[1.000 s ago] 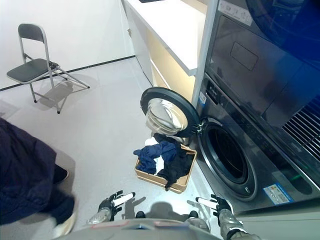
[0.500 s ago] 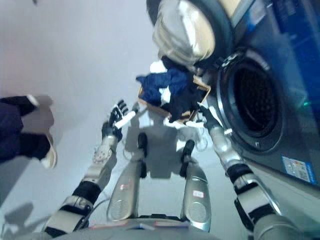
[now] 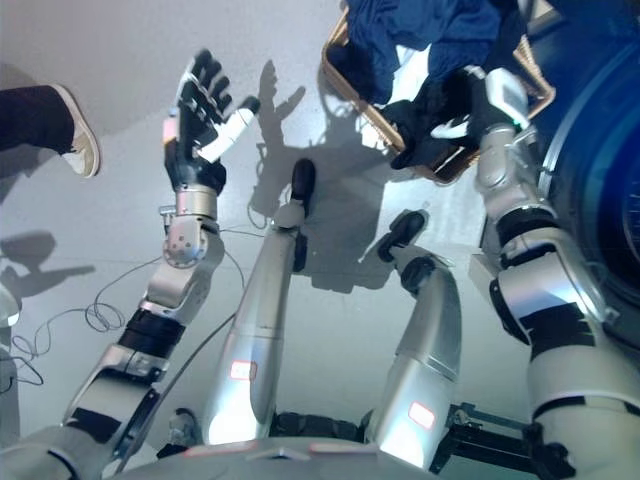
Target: Put the clothes in the basket into the washing machine.
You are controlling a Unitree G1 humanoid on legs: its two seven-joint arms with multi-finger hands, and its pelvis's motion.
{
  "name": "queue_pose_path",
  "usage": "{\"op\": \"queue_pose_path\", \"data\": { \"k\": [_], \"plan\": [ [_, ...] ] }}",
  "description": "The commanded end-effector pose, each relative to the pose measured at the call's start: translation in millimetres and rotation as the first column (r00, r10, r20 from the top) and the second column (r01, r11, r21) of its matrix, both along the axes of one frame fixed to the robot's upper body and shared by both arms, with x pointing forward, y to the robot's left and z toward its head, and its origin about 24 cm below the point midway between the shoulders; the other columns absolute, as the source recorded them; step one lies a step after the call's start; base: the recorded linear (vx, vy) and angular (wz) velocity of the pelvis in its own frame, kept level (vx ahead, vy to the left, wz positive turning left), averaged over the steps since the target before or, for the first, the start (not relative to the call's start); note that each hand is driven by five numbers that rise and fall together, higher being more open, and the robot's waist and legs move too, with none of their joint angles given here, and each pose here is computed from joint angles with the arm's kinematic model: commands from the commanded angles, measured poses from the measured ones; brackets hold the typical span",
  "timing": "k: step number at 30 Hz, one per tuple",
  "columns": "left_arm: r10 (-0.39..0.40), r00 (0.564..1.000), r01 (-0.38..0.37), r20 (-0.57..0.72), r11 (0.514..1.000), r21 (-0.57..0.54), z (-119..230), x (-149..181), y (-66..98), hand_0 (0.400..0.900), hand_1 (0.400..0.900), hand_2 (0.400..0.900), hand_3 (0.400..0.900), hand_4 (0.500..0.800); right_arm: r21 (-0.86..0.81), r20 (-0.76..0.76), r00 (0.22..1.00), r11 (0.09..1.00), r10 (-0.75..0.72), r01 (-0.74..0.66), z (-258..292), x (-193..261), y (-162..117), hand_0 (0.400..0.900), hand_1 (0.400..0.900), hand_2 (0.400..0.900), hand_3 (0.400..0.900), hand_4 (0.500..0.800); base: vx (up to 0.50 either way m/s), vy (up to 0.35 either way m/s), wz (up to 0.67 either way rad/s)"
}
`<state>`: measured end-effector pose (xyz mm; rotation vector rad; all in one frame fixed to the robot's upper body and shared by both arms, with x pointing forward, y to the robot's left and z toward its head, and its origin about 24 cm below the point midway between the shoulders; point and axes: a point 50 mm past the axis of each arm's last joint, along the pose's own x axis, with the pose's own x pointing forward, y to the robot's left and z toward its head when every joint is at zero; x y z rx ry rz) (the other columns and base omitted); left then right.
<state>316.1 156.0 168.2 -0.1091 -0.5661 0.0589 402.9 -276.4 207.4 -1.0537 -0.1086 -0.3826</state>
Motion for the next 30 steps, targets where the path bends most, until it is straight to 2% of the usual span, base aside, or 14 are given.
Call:
{"op": "queue_pose_path", "data": {
  "k": [1, 7, 14, 15, 23, 30],
  "plan": [
    [-0.054, 0.977, 0.068, 0.207, 0.996, -0.061, 27, -23, -14.5, 0.9, 0.9, 0.9, 0.9, 0.8, -0.064, 0.027, 0.992, 0.99, -0.124, 0.126, 5, -13, -34, 0.9, 0.9, 0.9, 0.9, 0.8, 0.0, 0.0, 0.0],
    [-0.076, 0.972, 0.095, 0.224, 0.993, -0.077, 30, -30, -16.3, 0.9, 0.9, 0.9, 0.9, 0.8, -0.129, -0.016, 0.99, 0.982, -0.138, 0.135, 2, -13, -36, 0.9, 0.9, 0.9, 0.9, 0.8, 0.006, 0.001, 0.05],
    [-0.054, 0.976, 0.079, 0.213, 0.991, -0.111, 27, -34, -7.4, 0.9, 0.9, 0.9, 0.9, 0.8, -0.163, -0.086, 0.98, 0.973, -0.179, 0.163, -8, -12, -34, 0.9, 0.9, 0.9, 0.9, 0.8, 0.011, 0.004, 0.02],
    [-0.052, 0.977, 0.077, 0.209, 0.991, -0.113, 26, -34, -6.7, 0.9, 0.9, 0.9, 0.9, 0.8, -0.164, -0.086, 0.98, 0.972, -0.182, 0.166, -8, -12, -35, 0.4, 0.4, 0.4, 0.4, 0.5, 0.007, 0.024, -0.06],
    [-0.028, 0.985, 0.048, 0.169, 0.992, -0.12, 16, -35, -0.2, 0.9, 0.9, 0.9, 0.9, 0.8, -0.138, -0.084, 0.98, 0.976, -0.182, 0.17, -17, -13, -34, 0.4, 0.4, 0.4, 0.4, 0.5, 0.001, 0.004, -0.01],
    [0.006, 0.992, 0.011, 0.13, 0.992, -0.128, 6, -33, 3.6, 0.9, 0.9, 0.9, 0.9, 0.8, -0.09, -0.008, 0.989, 0.985, -0.151, 0.149, -15, -14, -30, 0.4, 0.4, 0.4, 0.4, 0.5, 0.001, 0.0, -0.05]
  ]
}}
